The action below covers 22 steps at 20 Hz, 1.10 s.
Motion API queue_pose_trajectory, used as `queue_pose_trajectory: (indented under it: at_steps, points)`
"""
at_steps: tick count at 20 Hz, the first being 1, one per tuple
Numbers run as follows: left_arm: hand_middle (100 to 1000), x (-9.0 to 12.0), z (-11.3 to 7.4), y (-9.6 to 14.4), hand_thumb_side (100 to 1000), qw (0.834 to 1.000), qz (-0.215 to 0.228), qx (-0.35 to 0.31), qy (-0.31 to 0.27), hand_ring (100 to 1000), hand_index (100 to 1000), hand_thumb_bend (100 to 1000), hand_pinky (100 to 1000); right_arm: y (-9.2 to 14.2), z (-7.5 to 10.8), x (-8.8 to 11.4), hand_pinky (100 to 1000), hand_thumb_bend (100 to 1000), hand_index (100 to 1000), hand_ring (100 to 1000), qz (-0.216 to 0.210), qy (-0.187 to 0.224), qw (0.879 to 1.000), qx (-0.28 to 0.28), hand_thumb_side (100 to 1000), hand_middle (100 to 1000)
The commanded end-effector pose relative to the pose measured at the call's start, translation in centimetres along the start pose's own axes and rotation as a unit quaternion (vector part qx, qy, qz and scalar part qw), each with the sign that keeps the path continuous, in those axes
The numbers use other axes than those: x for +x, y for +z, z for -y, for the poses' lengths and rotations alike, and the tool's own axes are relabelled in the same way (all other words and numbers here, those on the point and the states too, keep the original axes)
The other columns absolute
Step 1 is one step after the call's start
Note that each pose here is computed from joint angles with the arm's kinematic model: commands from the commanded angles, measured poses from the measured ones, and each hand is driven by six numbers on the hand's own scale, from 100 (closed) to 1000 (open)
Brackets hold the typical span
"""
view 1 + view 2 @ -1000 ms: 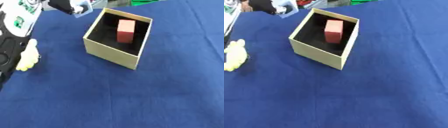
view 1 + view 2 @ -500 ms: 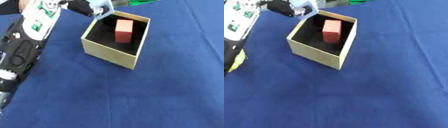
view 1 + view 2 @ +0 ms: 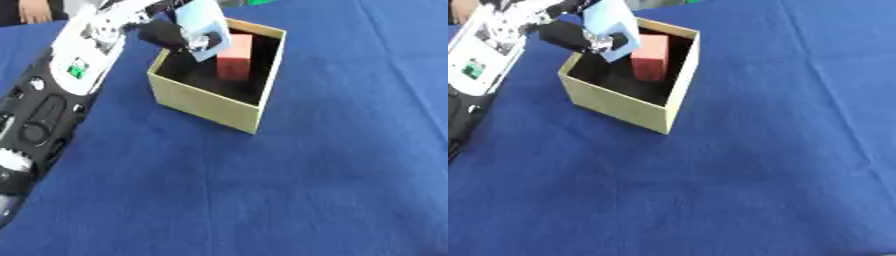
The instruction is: Pick up objects on the table and place them in the box.
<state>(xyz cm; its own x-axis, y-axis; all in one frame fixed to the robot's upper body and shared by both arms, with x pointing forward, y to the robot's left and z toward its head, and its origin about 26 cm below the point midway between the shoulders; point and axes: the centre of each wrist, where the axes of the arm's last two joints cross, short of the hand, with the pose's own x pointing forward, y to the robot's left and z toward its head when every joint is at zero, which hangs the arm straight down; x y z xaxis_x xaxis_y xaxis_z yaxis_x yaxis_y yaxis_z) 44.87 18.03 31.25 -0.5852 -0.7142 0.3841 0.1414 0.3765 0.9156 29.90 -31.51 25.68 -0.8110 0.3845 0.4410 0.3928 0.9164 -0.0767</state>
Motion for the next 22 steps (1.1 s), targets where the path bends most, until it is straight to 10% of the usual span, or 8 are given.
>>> queue_pose_trajectory:
  at_steps: [1,14,22]
  points:
    - [550,0.3,-0.6,0.0,473,1.000,0.011,0.000,0.000,618,682,301,683,-0.6,0.2,0.6,852,100,775,736,0.015,-0.001,1.000,0.001,832,662]
    - [797,-1.5,-0.2,0.4,611,0.998,-0.023,-0.016,-0.059,828,898,1000,814,-0.6,0.2,0.6,852,100,774,735,0.014,-0.002,1.000,-0.002,833,661]
    - [776,-1.5,-0.6,0.6,589,0.997,-0.034,0.013,-0.069,818,879,931,802,-0.5,0.2,0.6,852,100,774,735,0.013,-0.002,1.000,-0.002,833,661]
